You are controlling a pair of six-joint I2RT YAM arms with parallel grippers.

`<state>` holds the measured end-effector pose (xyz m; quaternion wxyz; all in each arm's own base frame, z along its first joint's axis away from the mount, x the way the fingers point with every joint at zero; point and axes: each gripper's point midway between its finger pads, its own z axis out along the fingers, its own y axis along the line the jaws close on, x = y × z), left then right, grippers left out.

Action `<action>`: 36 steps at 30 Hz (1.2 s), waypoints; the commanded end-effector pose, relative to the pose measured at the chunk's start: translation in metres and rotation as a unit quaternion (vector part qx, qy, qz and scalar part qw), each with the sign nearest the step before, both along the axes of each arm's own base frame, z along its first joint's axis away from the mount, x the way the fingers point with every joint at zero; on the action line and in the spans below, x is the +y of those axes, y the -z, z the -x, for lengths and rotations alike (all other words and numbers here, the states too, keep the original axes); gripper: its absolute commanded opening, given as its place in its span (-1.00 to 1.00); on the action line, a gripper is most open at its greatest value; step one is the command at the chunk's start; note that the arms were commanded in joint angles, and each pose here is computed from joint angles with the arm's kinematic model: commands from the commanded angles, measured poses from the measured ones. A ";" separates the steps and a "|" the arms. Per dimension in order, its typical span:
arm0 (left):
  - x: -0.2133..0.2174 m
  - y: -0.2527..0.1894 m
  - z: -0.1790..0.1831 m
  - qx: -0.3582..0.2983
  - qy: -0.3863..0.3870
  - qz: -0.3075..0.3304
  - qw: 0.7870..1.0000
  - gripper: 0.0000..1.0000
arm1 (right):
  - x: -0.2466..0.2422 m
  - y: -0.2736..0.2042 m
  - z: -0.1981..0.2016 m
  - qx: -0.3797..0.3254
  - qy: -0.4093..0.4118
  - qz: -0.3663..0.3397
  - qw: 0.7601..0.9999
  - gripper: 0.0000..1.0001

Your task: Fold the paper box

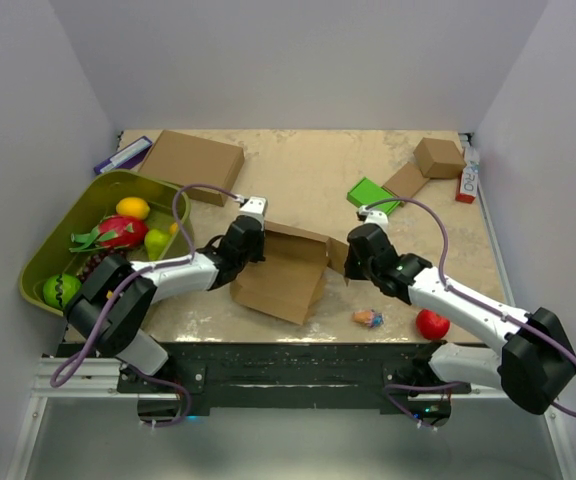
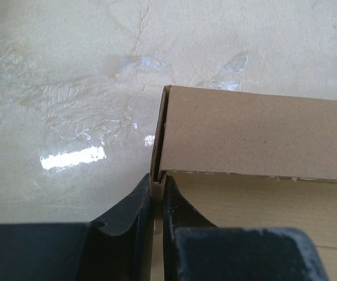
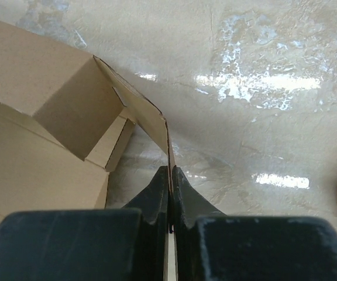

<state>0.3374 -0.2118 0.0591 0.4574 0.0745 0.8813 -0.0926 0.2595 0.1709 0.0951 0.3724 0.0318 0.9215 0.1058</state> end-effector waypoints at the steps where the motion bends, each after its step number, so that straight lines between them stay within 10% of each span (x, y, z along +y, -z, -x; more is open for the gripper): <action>1: 0.019 -0.009 -0.020 -0.027 -0.054 -0.035 0.998 -1.00 | -0.002 -0.021 -0.010 -0.031 0.024 -0.005 0.999 -1.00; 6: 0.013 -0.011 -0.018 -0.034 -0.042 -0.016 0.998 -1.00 | 0.001 -0.021 -0.011 -0.031 0.020 -0.011 0.999 -0.81; 12: 0.028 -0.020 -0.010 -0.057 -0.064 -0.013 0.996 -1.00 | 0.010 -0.056 -0.012 -0.046 0.010 -0.043 0.998 0.50; 15: 0.028 -0.022 0.000 -0.077 -0.062 -0.007 0.995 -1.00 | 0.018 -0.084 -0.014 -0.074 0.000 -0.077 0.994 0.71; 25: 0.032 -0.009 0.023 -0.112 -0.099 -0.035 0.988 -1.00 | 0.097 -0.101 -0.021 -0.010 -0.062 -0.259 0.964 0.68; 36: 0.026 -0.005 0.030 -0.116 -0.099 -0.016 0.988 -1.00 | 0.095 -0.066 -0.041 0.003 -0.020 -0.249 0.968 0.46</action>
